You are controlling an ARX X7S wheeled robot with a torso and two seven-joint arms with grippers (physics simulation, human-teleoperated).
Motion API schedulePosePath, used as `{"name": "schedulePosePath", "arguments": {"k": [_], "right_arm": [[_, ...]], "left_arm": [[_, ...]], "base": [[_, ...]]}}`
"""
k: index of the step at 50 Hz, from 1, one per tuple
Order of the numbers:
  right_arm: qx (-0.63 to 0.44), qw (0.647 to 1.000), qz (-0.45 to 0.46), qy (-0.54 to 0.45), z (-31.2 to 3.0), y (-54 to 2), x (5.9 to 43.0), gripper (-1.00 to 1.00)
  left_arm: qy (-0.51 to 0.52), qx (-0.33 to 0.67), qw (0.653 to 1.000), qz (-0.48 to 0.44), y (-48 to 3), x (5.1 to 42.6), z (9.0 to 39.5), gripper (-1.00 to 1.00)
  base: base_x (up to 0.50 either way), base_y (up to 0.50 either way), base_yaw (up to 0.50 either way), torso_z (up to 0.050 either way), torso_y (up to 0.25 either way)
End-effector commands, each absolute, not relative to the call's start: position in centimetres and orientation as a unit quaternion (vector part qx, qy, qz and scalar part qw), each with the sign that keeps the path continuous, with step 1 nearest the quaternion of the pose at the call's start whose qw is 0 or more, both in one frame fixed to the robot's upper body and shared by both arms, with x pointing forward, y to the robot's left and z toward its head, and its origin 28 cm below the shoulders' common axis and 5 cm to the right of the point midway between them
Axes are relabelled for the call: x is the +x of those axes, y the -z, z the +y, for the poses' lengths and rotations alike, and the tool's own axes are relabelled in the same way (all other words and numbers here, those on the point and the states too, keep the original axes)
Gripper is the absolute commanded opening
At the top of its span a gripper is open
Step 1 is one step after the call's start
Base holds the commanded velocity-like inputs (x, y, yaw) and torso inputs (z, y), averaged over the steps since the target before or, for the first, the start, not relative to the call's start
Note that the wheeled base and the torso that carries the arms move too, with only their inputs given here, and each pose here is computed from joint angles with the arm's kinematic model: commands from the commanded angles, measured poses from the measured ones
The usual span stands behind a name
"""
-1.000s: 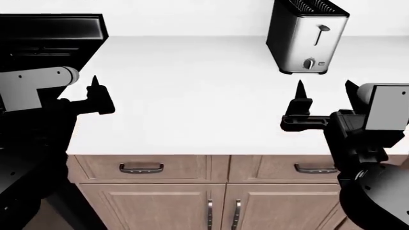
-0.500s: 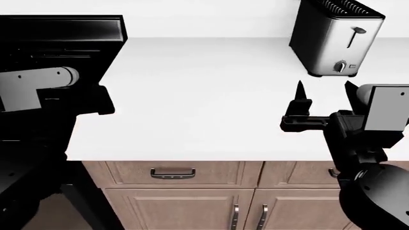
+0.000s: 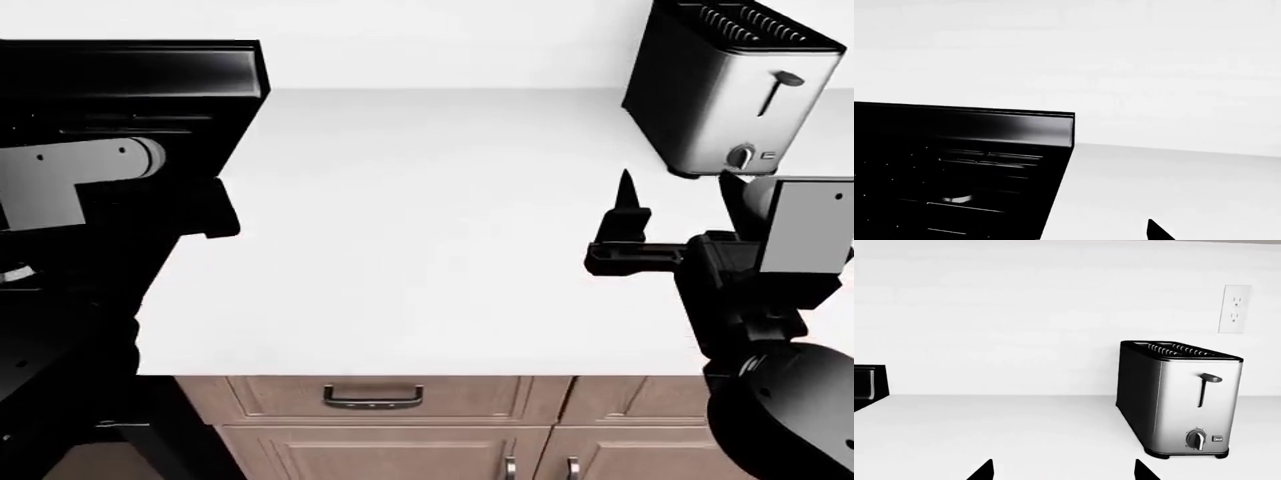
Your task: Pick and place the shaker into the drawer. Then close the cabinet.
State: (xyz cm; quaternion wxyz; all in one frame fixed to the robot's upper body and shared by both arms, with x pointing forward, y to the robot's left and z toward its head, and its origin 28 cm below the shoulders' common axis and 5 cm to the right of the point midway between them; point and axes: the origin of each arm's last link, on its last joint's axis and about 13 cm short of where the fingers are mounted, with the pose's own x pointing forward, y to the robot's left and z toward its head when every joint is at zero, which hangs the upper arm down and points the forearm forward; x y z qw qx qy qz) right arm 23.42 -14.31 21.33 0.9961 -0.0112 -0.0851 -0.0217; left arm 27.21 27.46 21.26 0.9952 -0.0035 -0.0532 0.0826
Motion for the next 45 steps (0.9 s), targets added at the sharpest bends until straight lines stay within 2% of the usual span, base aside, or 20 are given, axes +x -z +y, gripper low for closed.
{"name": "schedulePosePath", "arguments": {"k": [1, 10, 24, 45], "right_arm": [[-0.012, 0.996, -0.085, 0.023, -14.37, -21.18, 23.38, 1.00], [-0.007, 0.996, -0.084, 0.024, -14.45, -21.07, 23.45, 1.00], [-0.003, 0.996, -0.085, 0.025, -14.49, -20.97, 23.47, 1.00], [-0.005, 0.996, -0.086, 0.024, -14.39, -21.20, 23.50, 1.00]], "left_arm": [[-0.082, -0.001, 0.995, -0.053, -21.25, 27.19, 27.41, 1.00], [-0.082, 0.001, 0.995, -0.052, -21.13, 27.29, 27.41, 1.00], [-0.081, 0.000, 0.995, -0.052, -21.16, 27.23, 27.40, 1.00], [-0.078, 0.000, 0.995, -0.054, -21.36, 27.17, 27.38, 1.00]], "base": [[0.20, 0.30, 0.00, 0.000, 0.000], [0.20, 0.27, 0.00, 0.000, 0.000], [0.21, 0.00, 0.00, 0.000, 0.001], [0.09, 0.00, 0.00, 0.000, 0.000]]}}
